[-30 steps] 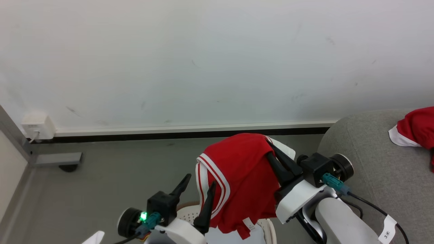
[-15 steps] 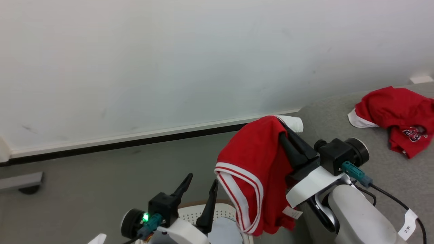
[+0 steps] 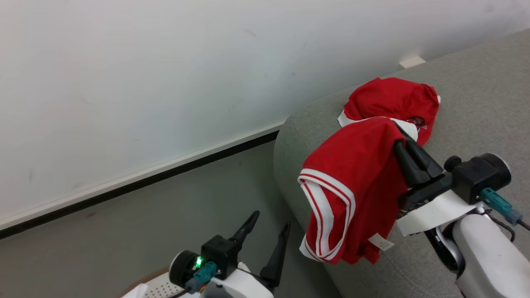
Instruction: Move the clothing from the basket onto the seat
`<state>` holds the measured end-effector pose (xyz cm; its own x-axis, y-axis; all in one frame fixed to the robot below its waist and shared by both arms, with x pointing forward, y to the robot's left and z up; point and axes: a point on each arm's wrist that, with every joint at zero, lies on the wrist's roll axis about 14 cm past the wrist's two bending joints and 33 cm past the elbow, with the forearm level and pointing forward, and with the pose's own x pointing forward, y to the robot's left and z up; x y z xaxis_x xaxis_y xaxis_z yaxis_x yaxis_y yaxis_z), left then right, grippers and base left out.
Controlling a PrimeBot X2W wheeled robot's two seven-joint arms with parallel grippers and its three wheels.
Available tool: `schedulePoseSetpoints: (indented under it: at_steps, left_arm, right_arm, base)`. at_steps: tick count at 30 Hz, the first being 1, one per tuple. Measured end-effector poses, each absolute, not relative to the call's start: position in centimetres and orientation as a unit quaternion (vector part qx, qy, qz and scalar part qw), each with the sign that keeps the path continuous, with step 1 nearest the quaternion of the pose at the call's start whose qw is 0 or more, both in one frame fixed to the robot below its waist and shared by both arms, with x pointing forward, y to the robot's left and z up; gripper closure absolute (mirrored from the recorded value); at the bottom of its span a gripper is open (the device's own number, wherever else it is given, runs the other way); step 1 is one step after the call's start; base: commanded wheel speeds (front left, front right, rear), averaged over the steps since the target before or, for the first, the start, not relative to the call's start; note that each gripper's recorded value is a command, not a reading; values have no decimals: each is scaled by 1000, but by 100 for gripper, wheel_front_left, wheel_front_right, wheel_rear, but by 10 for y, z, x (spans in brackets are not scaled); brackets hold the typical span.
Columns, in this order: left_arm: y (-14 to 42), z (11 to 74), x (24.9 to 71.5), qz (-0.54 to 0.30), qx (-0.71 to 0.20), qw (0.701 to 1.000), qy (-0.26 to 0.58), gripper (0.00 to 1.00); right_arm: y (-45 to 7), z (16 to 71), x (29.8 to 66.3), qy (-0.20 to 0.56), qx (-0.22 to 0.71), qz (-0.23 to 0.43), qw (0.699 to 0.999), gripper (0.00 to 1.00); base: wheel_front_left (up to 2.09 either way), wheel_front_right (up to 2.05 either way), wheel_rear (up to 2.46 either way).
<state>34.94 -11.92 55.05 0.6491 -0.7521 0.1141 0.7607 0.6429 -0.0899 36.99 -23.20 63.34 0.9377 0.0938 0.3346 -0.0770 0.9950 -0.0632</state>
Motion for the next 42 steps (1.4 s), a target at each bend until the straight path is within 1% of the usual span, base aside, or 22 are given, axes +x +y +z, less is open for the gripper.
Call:
schedulePoseSetpoints:
  at_steps: [3,6,12,16,19,24,27,31,35,37,40,42]
  left_arm:
    - [-138,552,342,-446,-72,891,-33,0]
    - [-148,549,338,-464,-81,882,-26,0]
    - [-163,546,344,-488,-82,869,-25,0]
    - [-169,541,356,-496,-84,864,-23,0]
    - [-170,534,371,-492,-87,866,-21,0]
    - [-162,514,401,-471,-92,877,-8,0]
    - [-153,497,418,-454,-96,886,7,0]
    - [-138,476,439,-427,-98,899,20,0]
    - [-124,458,455,-403,-99,909,32,0]
    - [-118,451,460,-394,-98,913,35,0]
    - [-109,440,468,-379,-98,919,44,0]
    - [-105,432,470,-373,-97,922,51,0]
  right_arm:
    - [-261,636,357,-174,-33,7,984,100]
    - [-282,633,353,-167,-45,-16,985,100]
    - [-318,634,360,-161,-42,-53,985,100]
    - [-342,642,382,-159,-49,-72,983,100]
    - [-353,645,408,-152,-61,-75,984,100]
    - [-377,660,459,-149,-92,-84,981,100]
    - [-404,683,484,-163,-107,-110,975,100]
    - [-451,697,505,-161,-120,-170,965,100]
    - [-489,678,518,-127,-121,-223,959,100]
    - [-505,658,520,-93,-131,-245,956,100]
    - [-521,618,520,-44,-120,-272,954,100]
    - [-525,579,514,-2,-102,-286,953,100]
  base:
    - [0,0,0]
    - [0,0,0]
    - [0,0,0]
    - [0,0,0]
    - [0,0,0]
    - [0,0,0]
    - [0,0,0]
    - [0,0,0]
    - [0,0,0]
    - [0,0,0]
    - [0,0,0]
    - [0,0,0]
